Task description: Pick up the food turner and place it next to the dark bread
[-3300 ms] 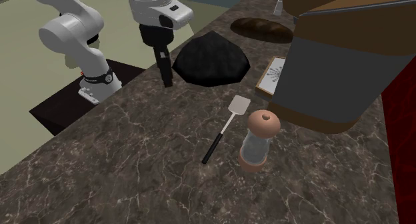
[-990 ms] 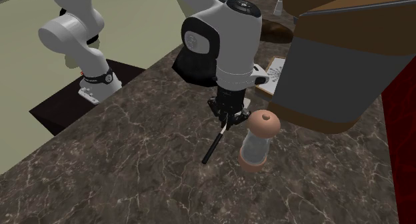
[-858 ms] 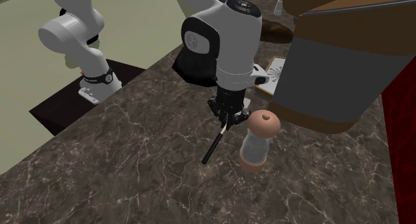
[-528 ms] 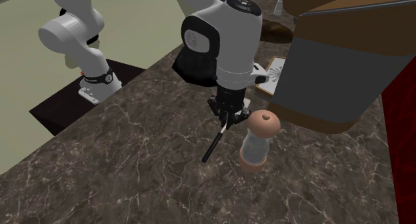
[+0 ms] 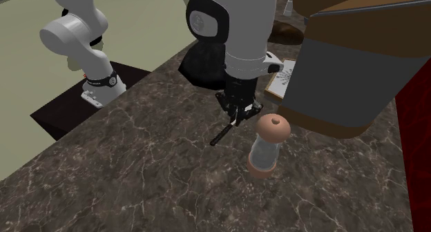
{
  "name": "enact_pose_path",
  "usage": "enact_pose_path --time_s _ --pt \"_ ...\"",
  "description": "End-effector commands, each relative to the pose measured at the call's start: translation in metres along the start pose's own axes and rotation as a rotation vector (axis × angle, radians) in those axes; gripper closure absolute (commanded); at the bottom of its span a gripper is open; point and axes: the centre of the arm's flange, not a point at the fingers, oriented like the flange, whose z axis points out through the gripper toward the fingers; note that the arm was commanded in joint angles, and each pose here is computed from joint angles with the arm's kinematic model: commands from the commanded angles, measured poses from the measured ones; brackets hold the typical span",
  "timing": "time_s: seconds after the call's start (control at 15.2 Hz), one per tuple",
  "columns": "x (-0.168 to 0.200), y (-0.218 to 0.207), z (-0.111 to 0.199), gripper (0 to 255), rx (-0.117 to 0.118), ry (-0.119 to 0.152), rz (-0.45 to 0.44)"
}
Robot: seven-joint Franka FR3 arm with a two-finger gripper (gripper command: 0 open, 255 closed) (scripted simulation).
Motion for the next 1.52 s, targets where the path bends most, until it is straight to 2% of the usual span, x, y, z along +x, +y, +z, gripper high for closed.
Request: enact_pose_path --time_s 0.0,1.32,1.45 --pt "-0.002 0.000 -0.011 255 0.000 0.000 0.000" --pt "-0.008 0.000 -0.113 255 0.000 0.000 0.000" --pt "0.013 -0.015 -0.114 255 0.000 0.000 0.000"
